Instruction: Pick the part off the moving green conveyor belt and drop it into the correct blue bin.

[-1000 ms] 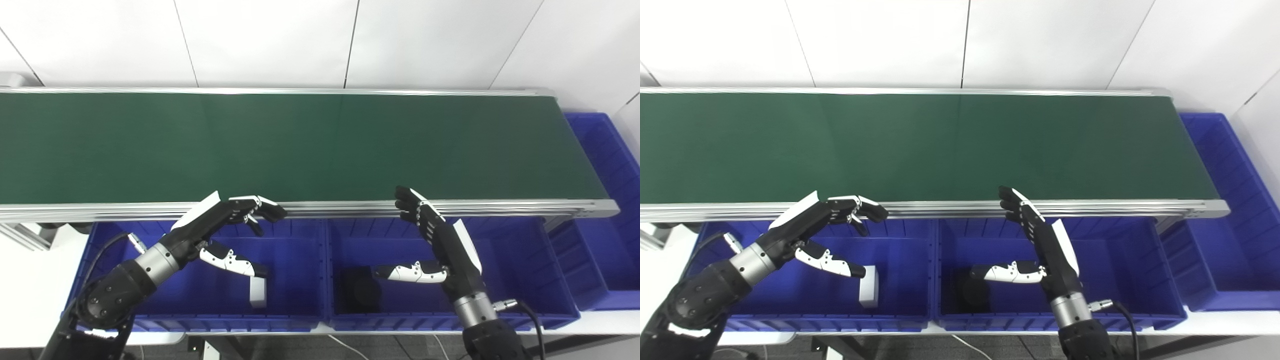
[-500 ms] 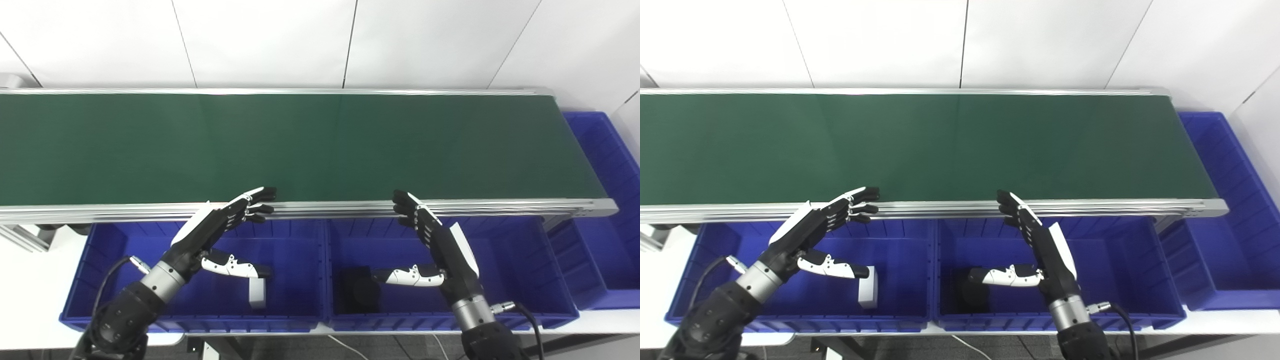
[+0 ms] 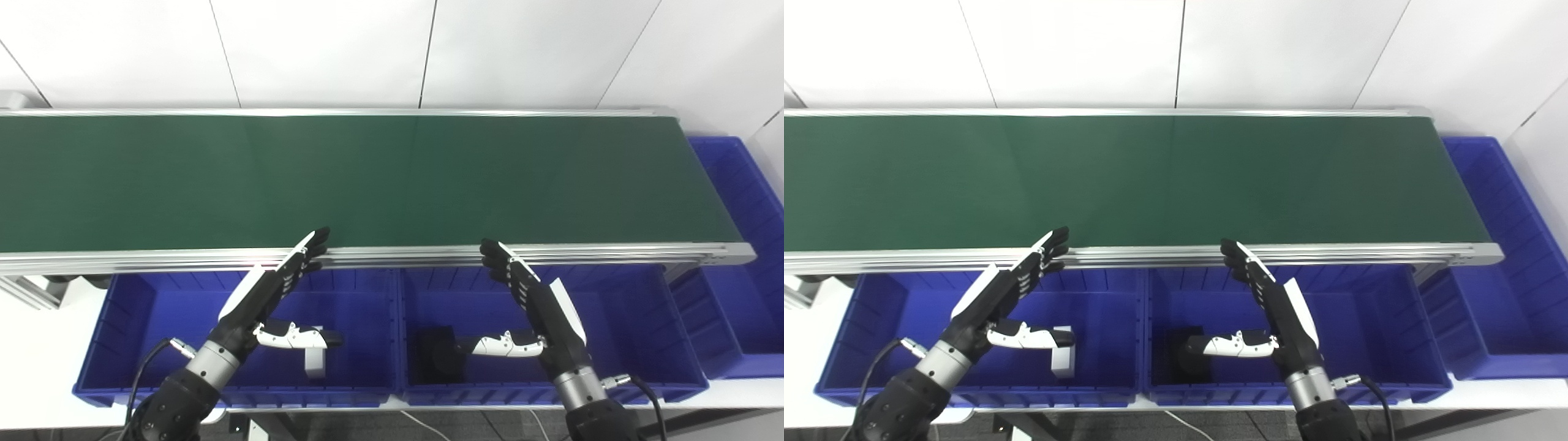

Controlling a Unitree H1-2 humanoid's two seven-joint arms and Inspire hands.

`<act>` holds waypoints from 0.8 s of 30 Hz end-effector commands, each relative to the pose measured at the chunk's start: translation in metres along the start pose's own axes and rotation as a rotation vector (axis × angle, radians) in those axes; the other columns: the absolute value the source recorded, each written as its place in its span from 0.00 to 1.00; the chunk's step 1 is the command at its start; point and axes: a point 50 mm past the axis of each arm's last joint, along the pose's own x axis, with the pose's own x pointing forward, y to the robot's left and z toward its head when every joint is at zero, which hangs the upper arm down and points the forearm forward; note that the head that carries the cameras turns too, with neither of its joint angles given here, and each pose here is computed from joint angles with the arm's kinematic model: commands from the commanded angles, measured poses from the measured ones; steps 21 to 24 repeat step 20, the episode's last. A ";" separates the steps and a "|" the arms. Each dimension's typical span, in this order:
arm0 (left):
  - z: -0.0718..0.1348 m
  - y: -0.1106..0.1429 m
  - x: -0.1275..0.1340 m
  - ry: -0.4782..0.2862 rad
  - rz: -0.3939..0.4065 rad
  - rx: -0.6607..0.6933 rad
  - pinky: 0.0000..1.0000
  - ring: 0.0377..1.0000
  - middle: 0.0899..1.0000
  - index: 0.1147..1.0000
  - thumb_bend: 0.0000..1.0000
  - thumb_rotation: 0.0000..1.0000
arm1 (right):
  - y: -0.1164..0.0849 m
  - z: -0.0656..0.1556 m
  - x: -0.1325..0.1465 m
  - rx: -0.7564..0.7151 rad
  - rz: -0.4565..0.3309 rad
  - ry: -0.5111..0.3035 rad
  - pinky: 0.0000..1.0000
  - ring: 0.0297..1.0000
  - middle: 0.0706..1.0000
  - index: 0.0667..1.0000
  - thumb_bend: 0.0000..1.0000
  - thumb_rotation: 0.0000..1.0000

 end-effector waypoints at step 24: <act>-0.004 0.004 -0.002 -0.022 0.058 -0.030 1.00 1.00 1.00 1.00 0.92 0.28 | 0.002 0.005 -0.003 -0.006 0.037 -0.029 0.91 0.96 0.94 0.92 1.00 0.19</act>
